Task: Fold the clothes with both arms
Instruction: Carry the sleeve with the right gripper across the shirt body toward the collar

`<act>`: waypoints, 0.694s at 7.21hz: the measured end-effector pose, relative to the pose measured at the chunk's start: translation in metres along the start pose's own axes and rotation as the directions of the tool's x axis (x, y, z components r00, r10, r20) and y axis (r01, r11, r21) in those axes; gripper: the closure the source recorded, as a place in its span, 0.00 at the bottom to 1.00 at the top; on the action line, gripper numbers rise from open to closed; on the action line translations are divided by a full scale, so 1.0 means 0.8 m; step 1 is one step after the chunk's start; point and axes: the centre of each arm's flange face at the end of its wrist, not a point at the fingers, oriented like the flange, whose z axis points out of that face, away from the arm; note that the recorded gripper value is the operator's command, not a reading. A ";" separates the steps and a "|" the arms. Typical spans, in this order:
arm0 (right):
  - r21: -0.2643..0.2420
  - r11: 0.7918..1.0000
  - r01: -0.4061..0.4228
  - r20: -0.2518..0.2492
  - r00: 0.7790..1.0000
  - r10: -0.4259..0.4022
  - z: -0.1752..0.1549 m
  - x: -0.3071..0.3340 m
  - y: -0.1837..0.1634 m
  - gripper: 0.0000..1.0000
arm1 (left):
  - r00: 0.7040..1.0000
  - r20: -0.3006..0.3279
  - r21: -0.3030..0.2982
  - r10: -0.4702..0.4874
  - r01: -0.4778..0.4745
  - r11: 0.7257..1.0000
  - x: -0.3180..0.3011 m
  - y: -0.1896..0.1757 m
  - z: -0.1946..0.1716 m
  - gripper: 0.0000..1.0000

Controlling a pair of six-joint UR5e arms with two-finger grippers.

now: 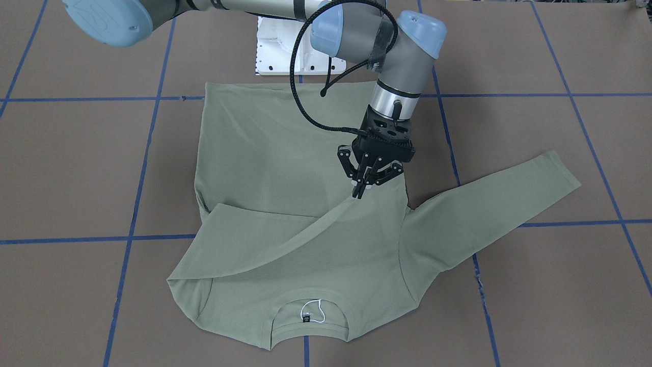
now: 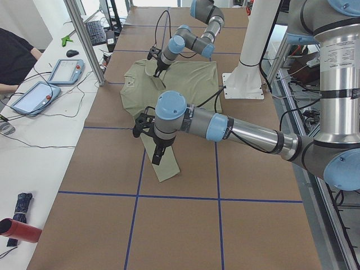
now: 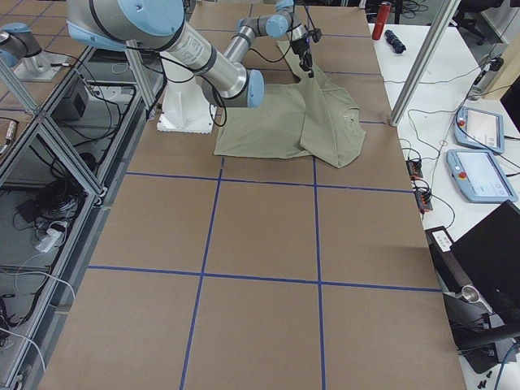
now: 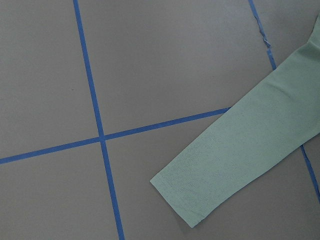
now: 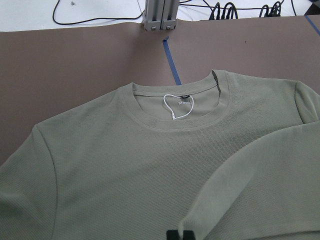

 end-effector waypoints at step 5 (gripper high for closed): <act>0.052 0.995 -0.079 0.114 0.991 0.073 0.026 -0.030 -0.010 0.04 | 1.000 0.001 0.003 0.003 -0.003 1.000 0.002 0.000 -0.002 0.00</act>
